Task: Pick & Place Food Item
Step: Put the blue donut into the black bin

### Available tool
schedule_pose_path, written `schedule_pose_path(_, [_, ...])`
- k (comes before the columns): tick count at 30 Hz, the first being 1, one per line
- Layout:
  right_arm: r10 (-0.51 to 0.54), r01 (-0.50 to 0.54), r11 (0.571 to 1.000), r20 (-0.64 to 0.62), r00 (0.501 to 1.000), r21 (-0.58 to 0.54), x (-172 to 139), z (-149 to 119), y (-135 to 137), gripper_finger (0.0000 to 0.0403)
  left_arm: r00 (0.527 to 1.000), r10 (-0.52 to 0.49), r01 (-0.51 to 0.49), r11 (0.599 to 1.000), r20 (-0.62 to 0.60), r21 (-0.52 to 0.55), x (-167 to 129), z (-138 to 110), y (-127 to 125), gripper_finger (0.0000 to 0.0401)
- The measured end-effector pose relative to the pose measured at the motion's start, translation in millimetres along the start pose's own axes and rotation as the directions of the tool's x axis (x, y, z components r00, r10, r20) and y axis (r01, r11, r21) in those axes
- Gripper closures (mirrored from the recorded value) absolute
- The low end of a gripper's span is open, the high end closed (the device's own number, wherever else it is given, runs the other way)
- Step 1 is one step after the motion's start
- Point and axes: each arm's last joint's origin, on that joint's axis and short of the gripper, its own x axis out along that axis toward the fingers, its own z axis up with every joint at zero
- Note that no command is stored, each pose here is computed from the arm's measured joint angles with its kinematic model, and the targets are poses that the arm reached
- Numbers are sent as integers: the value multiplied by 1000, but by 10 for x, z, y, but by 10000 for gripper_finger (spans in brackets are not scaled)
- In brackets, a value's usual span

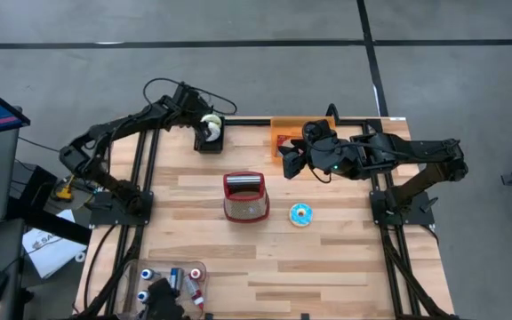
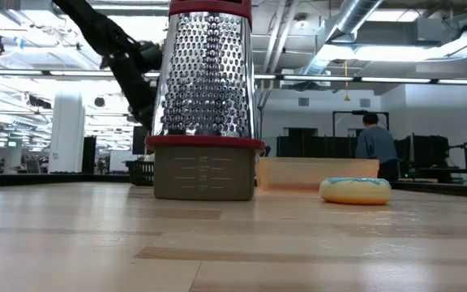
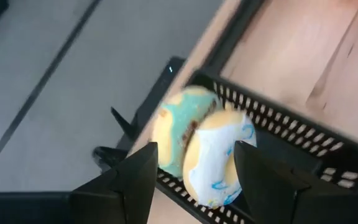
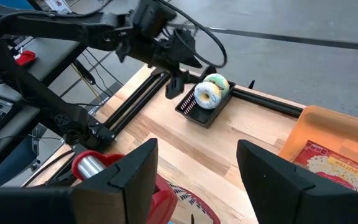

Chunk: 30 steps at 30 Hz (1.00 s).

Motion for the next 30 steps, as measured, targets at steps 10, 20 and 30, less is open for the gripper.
schedule_pose_path(10, [-146, 150, 988, -126, 981, 26, -1, -144, -167, 191, 976, -58, 92, 983, 207, -157, -970, 1, -23, 203])
schedule_pose_path(20, [-269, 330, 944, -558, 785, 10, 312, -1051, -437, 191, 868, -162, 318, 907, 470, -275, -1797, -98, -238, 217])
schedule_pose_path(30, [-209, 424, 893, -690, 693, 155, 616, -1935, -713, 163, 751, -287, 512, 822, 595, -250, -2164, -126, -501, 209])
